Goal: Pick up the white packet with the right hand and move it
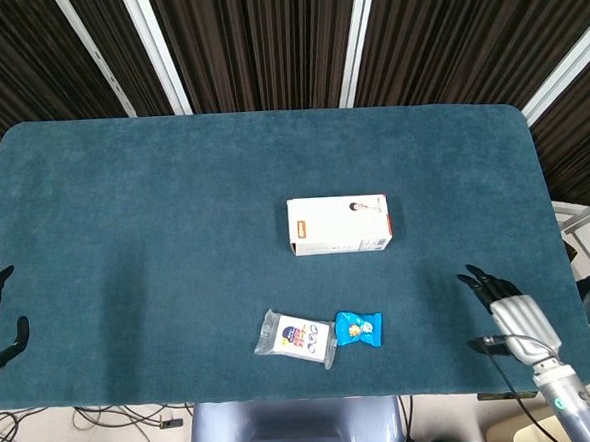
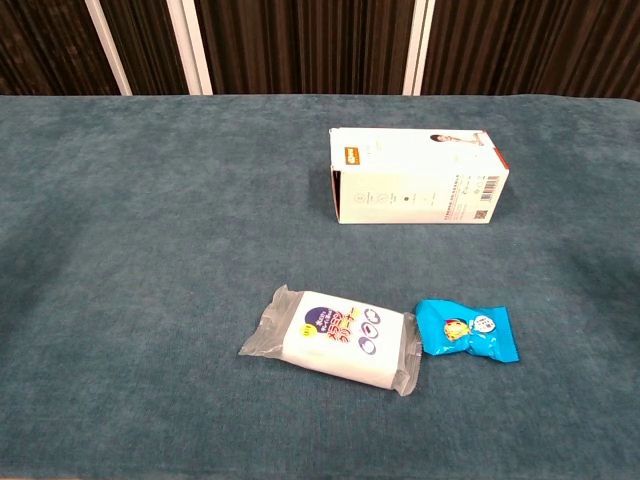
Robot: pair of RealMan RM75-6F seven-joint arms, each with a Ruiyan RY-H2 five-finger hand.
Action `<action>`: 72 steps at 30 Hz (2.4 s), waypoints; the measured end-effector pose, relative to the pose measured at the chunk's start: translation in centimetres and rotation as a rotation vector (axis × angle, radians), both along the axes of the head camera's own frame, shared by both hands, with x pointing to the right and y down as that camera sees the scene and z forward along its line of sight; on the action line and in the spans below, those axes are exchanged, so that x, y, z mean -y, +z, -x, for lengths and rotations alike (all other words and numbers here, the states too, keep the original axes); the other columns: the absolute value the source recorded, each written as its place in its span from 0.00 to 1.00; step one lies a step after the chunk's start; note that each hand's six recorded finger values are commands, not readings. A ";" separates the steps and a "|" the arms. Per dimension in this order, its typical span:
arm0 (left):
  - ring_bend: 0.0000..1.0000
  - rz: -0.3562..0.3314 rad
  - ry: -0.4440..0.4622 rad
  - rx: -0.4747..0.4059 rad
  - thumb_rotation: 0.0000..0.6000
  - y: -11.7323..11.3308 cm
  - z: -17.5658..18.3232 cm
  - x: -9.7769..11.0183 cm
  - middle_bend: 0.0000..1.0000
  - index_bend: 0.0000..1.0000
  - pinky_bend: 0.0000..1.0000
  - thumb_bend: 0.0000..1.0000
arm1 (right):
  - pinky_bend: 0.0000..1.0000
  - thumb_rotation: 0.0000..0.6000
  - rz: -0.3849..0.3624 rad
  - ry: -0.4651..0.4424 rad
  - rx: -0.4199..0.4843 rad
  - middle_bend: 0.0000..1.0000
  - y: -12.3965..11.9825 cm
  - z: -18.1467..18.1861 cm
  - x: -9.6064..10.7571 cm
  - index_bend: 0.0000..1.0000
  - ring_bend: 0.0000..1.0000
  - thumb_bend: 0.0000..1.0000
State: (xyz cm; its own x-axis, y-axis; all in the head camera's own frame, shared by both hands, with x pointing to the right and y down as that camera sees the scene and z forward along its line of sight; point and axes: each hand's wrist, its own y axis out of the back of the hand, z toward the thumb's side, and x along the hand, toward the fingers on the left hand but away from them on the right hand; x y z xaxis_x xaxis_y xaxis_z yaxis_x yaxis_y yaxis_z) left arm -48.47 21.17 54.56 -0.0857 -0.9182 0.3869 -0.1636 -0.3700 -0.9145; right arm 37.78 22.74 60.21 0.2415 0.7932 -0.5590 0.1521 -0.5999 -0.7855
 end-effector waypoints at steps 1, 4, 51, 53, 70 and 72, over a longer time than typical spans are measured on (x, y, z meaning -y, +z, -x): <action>0.00 0.000 -0.002 0.000 1.00 0.0 0.0 0.0 0.00 0.07 0.00 0.50 | 0.21 1.00 0.019 -0.011 0.005 0.07 0.3 0.5 0.4 0.11 0.14 0.13; 0.00 0.000 -0.007 -0.001 1.00 0.0 0.1 0.1 0.00 0.07 0.00 0.50 | 0.20 1.00 0.094 -0.044 0.025 0.06 1.5 2.3 1.4 0.11 0.13 0.13; 0.00 -0.005 -0.030 -0.003 1.00 -0.2 0.6 0.5 0.00 0.07 0.00 0.50 | 0.18 1.00 0.285 -0.305 0.120 0.14 7.1 28.0 -0.3 0.15 0.19 0.12; 0.00 -0.005 -0.030 -0.003 1.00 -0.2 0.6 0.5 0.00 0.07 0.00 0.50 | 0.18 1.00 0.280 -0.309 0.113 0.19 7.3 28.4 -0.2 0.18 0.25 0.13; 0.00 -0.004 -0.047 -0.005 1.00 -0.2 0.9 0.7 0.00 0.07 0.00 0.50 | 0.24 1.00 0.281 -0.185 0.198 0.41 7.9 29.2 0.6 0.38 0.52 0.44; 0.00 -0.004 -0.047 -0.004 1.00 -0.2 0.9 0.7 0.00 0.07 0.00 0.50 | 0.24 1.00 0.262 -0.176 0.213 0.41 7.5 29.1 1.0 0.38 0.52 0.44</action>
State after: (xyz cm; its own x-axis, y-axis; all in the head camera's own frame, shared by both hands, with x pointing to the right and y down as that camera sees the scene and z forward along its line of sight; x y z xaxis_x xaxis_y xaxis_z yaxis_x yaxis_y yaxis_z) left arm -49.34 20.51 54.34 -0.1269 -0.9148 0.3836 -0.1845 -0.3582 -0.9152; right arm 8.67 21.75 67.72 0.4939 0.5661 -0.6600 0.1721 -0.8077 -0.5639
